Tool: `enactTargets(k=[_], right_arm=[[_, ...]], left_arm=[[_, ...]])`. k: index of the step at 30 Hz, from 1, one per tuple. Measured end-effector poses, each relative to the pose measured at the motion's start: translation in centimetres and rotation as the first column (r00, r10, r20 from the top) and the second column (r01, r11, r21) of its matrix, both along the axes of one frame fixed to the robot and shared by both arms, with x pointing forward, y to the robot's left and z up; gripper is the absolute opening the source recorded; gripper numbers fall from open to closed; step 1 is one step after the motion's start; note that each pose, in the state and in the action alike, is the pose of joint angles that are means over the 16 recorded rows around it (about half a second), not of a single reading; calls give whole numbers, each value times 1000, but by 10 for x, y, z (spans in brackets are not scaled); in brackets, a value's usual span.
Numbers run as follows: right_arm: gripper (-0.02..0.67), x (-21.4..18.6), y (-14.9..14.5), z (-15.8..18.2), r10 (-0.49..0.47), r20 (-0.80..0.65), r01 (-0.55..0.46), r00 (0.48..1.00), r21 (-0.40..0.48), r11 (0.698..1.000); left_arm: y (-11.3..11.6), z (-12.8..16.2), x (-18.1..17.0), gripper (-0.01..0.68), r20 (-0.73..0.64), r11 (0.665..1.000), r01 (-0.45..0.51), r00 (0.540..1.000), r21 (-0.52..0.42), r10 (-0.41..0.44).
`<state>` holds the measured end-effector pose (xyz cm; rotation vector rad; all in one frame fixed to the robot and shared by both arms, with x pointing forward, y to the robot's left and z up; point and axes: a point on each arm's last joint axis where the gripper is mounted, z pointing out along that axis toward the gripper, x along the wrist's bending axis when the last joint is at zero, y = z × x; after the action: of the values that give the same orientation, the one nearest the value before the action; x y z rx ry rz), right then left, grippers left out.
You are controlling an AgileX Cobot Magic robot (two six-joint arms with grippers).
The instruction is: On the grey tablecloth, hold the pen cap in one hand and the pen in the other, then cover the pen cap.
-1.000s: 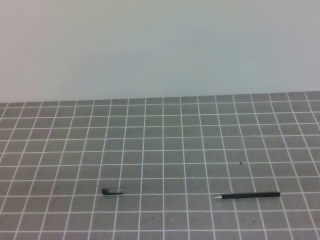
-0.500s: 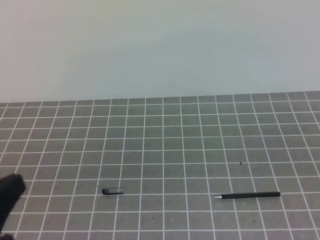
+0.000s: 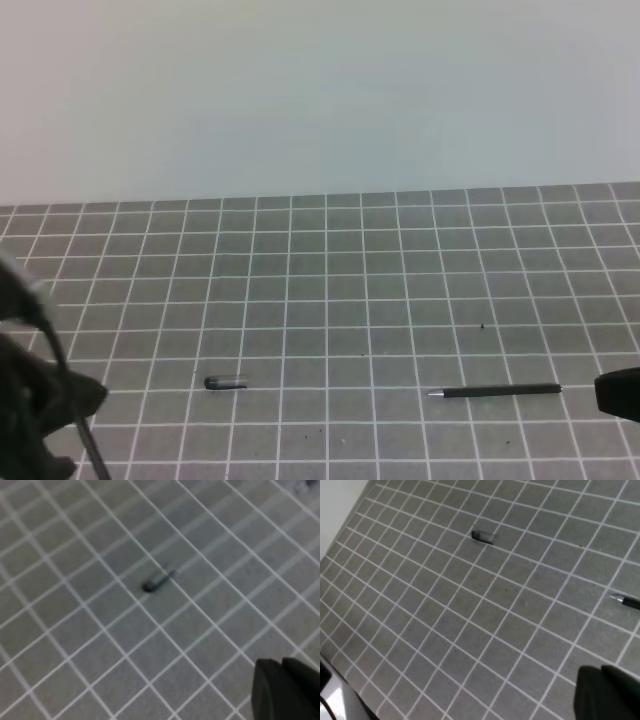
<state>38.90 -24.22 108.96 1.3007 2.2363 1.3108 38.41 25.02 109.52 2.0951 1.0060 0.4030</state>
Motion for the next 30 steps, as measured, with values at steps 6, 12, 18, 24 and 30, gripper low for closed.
enactTargets(k=[6,12,18,24,30], right_arm=[[-3,1,2,-1,9,-23,-9,1000,21,1000],[-4,1,2,-1,15,-29,-14,999,30,999],[-4,0,3,-1,21,-34,-19,999,33,999],[-4,0,3,-1,25,-38,-24,999,33,999],[-4,-1,3,-2,31,-44,-30,999,34,999]], left_arm=[[-14,-10,36,-2,-85,972,204,977,114,-195],[-36,-25,67,25,-156,909,349,934,226,-320],[-62,-45,92,125,-200,821,437,899,368,-389],[-86,-67,108,255,-223,730,488,872,479,-437],[-101,-91,120,341,-240,681,512,856,523,-459]])
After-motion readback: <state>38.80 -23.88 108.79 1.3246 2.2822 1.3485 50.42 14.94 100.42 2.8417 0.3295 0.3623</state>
